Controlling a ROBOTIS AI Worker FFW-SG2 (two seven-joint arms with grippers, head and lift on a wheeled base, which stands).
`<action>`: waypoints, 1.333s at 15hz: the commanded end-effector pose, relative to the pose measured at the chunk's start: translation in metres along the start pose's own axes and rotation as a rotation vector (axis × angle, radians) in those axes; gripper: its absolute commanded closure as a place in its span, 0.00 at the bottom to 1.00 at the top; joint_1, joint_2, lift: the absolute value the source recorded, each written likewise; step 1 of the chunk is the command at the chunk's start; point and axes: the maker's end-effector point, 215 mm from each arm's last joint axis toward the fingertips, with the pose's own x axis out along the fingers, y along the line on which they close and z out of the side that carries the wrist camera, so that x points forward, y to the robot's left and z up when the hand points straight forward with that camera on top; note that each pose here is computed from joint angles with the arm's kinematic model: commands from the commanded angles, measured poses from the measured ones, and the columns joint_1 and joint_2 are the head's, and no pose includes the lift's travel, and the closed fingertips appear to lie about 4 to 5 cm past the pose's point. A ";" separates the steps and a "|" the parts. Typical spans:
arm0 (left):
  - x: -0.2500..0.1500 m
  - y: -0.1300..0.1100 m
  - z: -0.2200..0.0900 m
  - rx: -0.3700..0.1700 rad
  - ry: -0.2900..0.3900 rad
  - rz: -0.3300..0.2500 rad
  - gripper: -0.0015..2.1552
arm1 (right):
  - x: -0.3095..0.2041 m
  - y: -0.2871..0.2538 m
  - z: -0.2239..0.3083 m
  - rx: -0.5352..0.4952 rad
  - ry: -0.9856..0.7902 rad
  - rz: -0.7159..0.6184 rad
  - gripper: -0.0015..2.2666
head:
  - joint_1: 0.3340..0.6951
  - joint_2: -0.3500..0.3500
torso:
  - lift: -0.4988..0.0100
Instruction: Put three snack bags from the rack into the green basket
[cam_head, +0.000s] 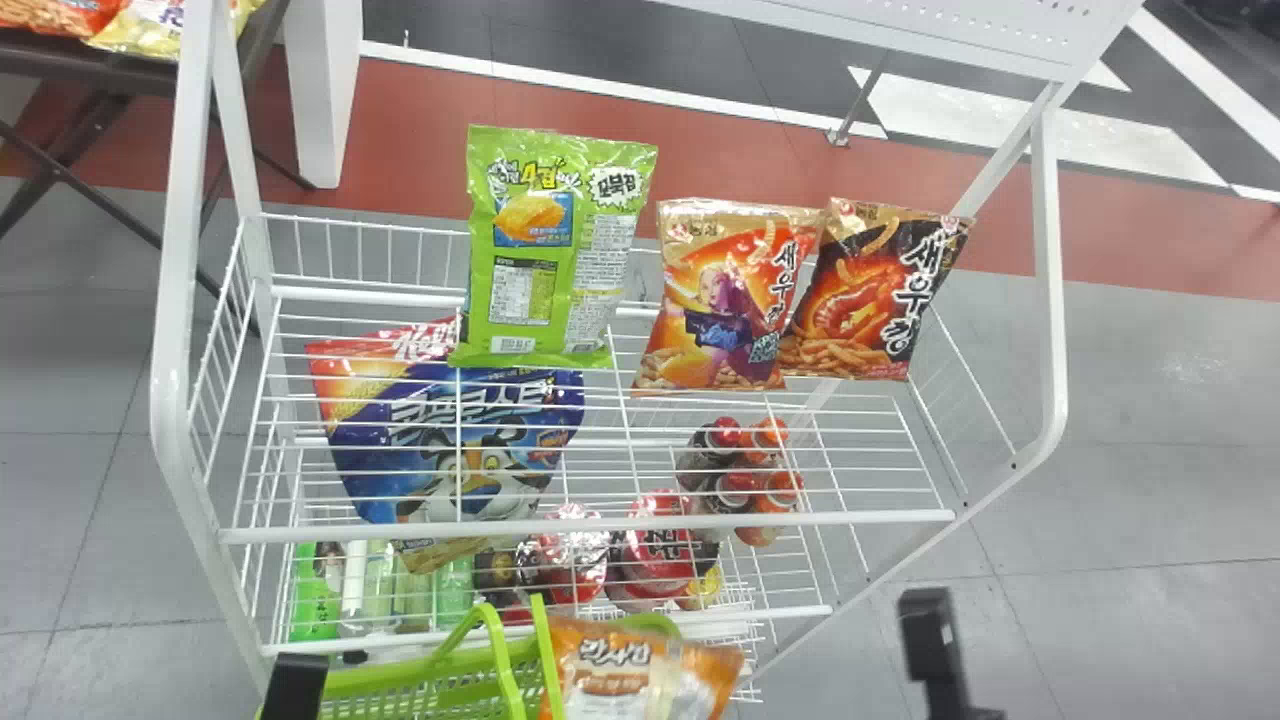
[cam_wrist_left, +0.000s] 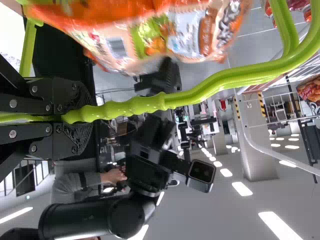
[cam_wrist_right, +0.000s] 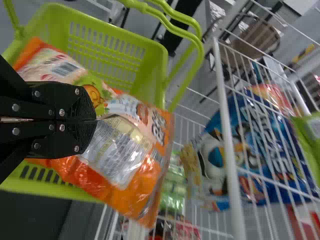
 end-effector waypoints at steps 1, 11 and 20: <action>0.002 -0.001 0.000 0.001 0.001 -0.004 0.62 | 0.034 0.023 -0.017 -0.031 0.049 0.044 0.92 | 1.00 0.00 | 0.98; 0.006 -0.004 -0.001 0.010 0.013 -0.008 0.62 | 0.162 -0.015 -0.062 -0.253 0.130 -0.088 0.88 | 1.00 0.00 | 0.98; 0.004 -0.003 0.003 0.006 0.009 -0.012 0.62 | 0.056 -0.020 0.009 -0.213 -0.019 -0.163 0.02 | 1.00 0.00 | 0.98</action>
